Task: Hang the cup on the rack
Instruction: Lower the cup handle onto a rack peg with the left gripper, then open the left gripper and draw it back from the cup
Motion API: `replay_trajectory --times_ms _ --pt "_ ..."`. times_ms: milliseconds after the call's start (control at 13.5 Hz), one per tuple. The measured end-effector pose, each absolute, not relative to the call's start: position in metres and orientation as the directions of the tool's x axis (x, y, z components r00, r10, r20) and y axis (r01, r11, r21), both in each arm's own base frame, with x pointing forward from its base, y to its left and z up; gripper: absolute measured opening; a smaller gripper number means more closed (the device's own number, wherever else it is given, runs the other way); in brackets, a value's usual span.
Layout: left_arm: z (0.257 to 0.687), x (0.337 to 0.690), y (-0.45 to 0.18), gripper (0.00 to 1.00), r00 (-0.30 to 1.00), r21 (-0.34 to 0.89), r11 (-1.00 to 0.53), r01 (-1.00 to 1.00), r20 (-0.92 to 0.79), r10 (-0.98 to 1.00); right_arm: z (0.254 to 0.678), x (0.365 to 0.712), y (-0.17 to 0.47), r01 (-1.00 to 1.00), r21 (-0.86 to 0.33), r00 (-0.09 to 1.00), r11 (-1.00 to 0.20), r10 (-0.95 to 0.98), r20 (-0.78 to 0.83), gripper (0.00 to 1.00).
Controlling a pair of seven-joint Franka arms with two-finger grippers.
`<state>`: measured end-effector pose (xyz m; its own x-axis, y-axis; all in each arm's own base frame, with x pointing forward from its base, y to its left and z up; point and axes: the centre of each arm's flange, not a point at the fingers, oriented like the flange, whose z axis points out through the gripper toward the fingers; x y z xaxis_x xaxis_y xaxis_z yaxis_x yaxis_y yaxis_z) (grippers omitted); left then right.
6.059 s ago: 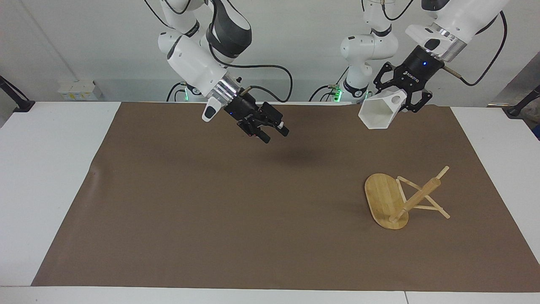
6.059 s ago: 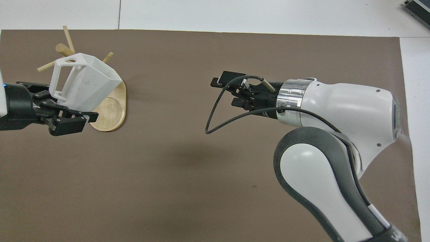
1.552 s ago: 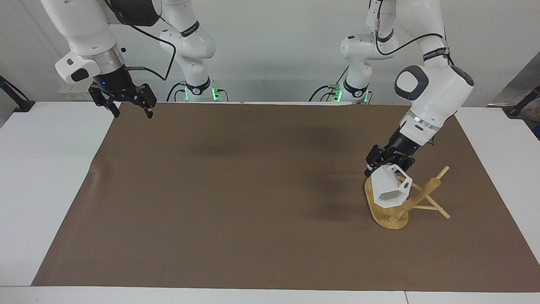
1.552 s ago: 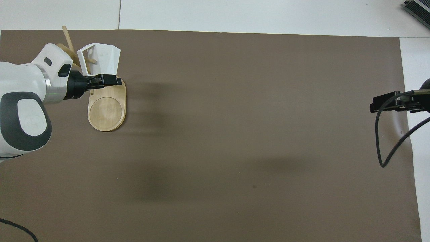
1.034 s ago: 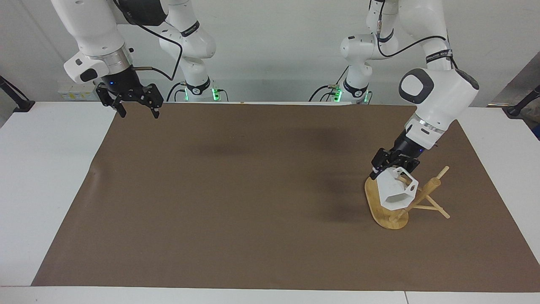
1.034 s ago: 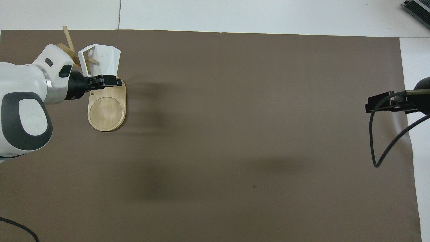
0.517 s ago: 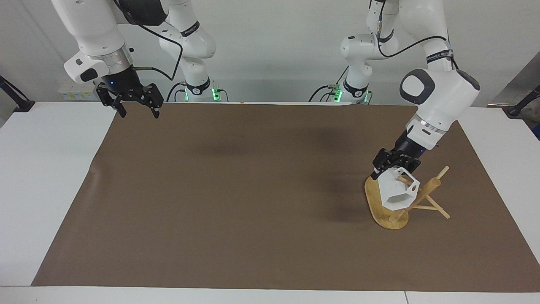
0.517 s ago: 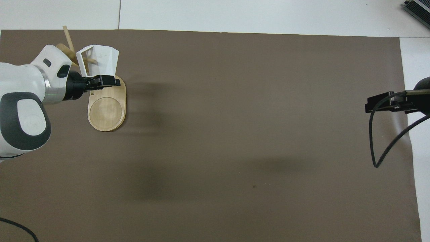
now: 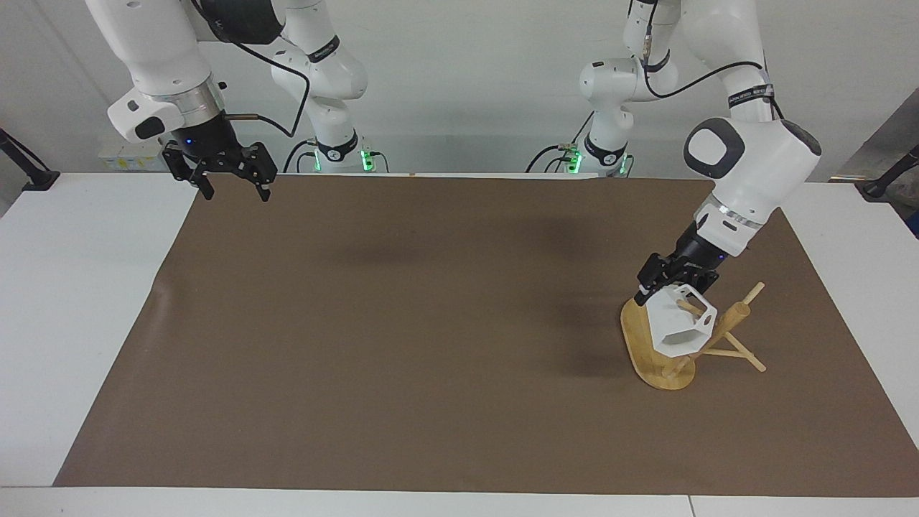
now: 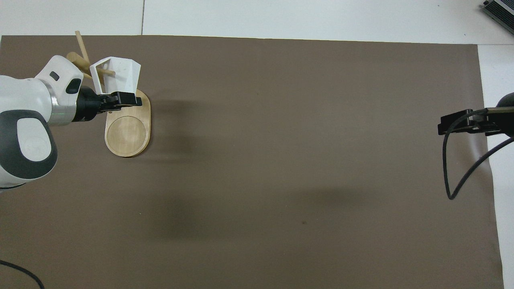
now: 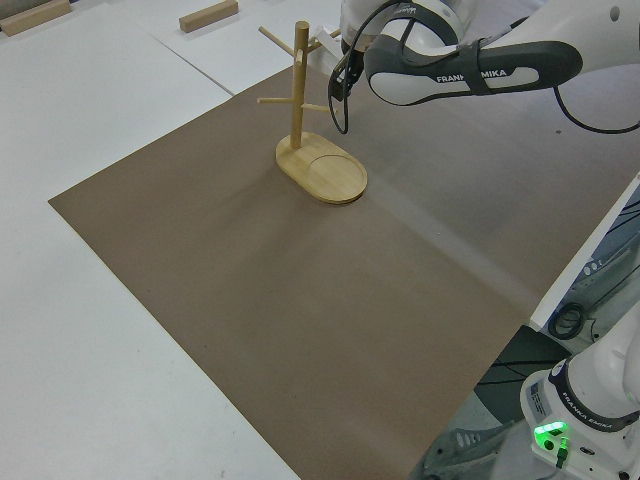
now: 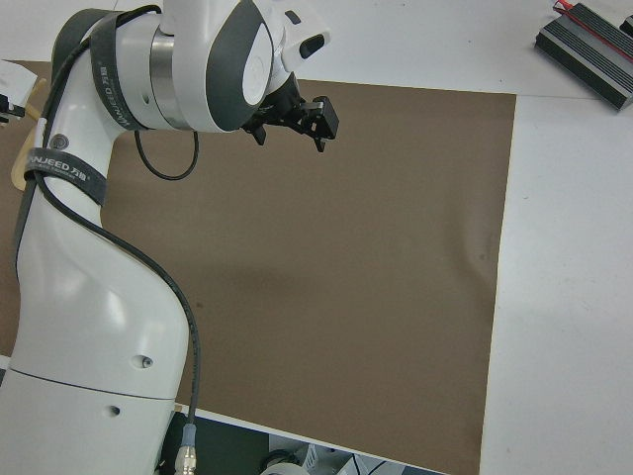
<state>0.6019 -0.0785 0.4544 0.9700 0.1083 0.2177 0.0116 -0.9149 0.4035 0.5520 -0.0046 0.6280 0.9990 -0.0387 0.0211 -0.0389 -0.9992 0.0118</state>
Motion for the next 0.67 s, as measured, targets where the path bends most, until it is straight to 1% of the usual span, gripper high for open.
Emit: replay_trajectory --times_ms 222,369,443,517,591,665 --pt "0.454 0.601 -0.075 0.68 0.972 0.403 -0.915 0.019 0.205 0.11 0.628 0.552 -0.005 -0.039 0.012 0.999 -0.999 -0.039 0.021 1.0" --pt "0.455 0.601 -0.072 0.68 0.973 0.379 -0.925 0.007 0.209 0.093 0.628 0.552 -0.005 -0.039 0.012 0.999 -0.999 -0.039 0.021 1.0" --pt "0.456 0.601 -0.071 0.72 0.974 0.363 -0.932 -0.002 0.212 0.08 0.628 0.552 -0.005 -0.039 0.012 0.999 -0.999 -0.039 0.021 1.0" --pt "0.46 0.601 -0.071 0.72 0.975 0.349 -0.937 -0.014 0.211 0.064 0.628 0.552 -0.005 -0.039 0.012 0.999 -0.999 -0.039 0.021 1.0" --pt "0.464 0.6 -0.072 0.79 0.976 0.341 -0.94 -0.022 0.21 0.054 0.628 0.552 -0.005 -0.039 0.012 0.999 -0.999 -0.039 0.021 1.0" --pt "0.469 0.6 -0.072 0.91 0.976 0.331 -0.943 -0.032 0.212 0.041 0.628 0.552 -0.005 -0.039 0.012 0.999 -0.999 -0.039 0.021 1.0"
